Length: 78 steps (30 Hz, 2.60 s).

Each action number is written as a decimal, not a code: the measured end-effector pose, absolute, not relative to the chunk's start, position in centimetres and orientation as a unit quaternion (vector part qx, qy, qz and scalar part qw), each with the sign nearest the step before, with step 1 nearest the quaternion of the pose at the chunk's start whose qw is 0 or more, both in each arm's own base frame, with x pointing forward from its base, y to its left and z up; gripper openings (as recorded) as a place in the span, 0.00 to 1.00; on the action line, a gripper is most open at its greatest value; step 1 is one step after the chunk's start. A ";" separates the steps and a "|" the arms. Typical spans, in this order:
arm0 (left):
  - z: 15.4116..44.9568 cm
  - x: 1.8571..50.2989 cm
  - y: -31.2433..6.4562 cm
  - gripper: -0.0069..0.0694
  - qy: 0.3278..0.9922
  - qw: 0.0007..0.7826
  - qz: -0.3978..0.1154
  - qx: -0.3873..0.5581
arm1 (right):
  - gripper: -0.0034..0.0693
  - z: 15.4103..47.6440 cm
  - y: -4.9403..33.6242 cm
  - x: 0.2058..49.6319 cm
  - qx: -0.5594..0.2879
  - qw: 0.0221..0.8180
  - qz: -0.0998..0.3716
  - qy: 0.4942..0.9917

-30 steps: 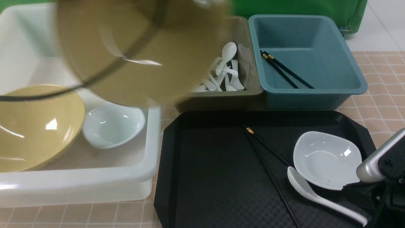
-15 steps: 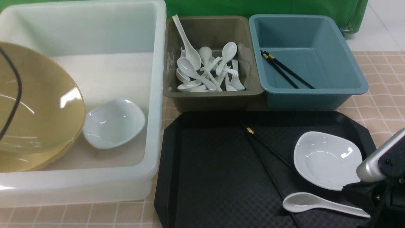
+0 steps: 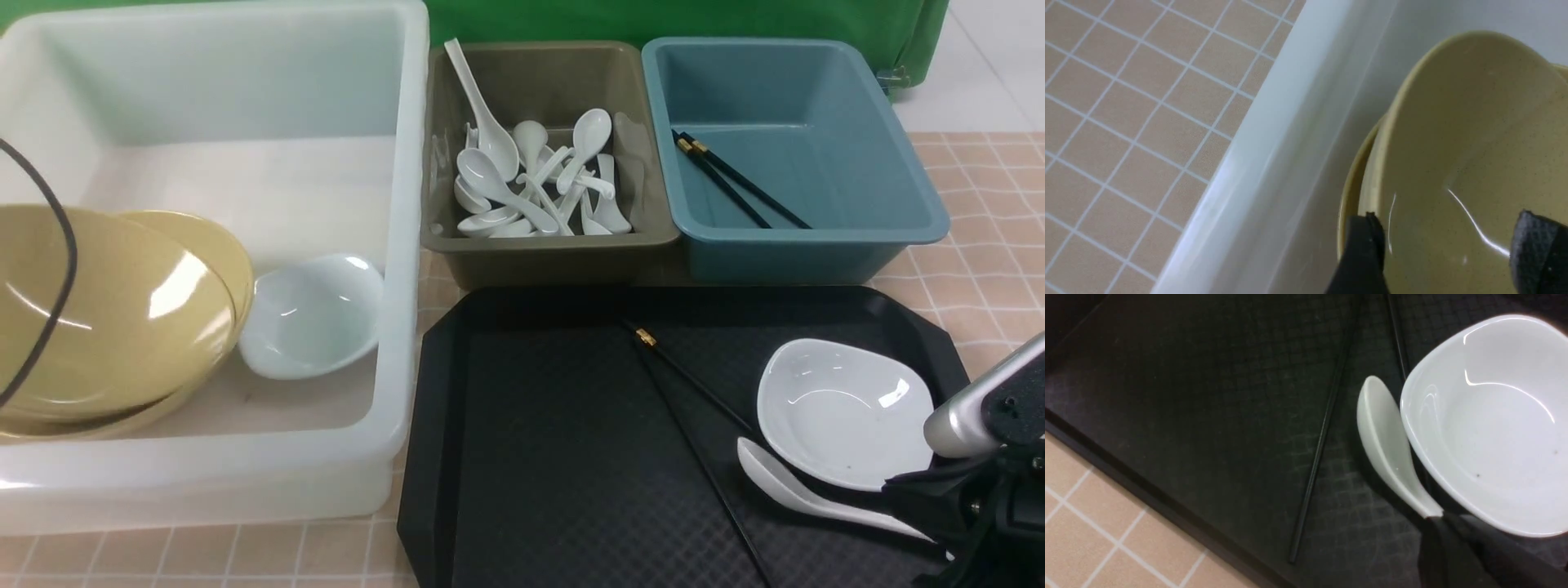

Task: On brown table put chopsticks spoon bowls plates into blue grey white boxes.
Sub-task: 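Place the tan bowl onto the bowl stack in the left bin with the left gripper, then reach for and grasp the small white dish on the black tray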

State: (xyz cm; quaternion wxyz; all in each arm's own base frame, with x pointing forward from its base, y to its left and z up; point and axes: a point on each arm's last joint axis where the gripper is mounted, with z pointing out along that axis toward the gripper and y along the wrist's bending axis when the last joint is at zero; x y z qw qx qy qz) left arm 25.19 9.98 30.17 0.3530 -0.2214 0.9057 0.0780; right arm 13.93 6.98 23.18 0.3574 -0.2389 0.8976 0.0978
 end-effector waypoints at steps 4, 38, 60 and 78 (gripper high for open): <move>34.0 23.4 9.3 0.74 0.882 0.408 0.080 -0.222 | 0.11 23.2 7.0 13.9 -0.235 0.357 0.099 0.898; 35.4 9.3 -1.5 0.09 0.832 0.540 0.000 0.127 | 0.69 20.7 5.1 25.5 -0.032 0.171 0.053 0.983; 28.1 1.6 3.7 0.09 0.772 0.627 0.078 -0.069 | 0.69 19.4 4.5 26.1 0.024 0.149 0.040 0.988; 27.5 2.3 3.4 0.09 0.763 0.639 0.083 -0.048 | 0.67 16.5 4.8 27.9 0.115 0.148 0.061 0.980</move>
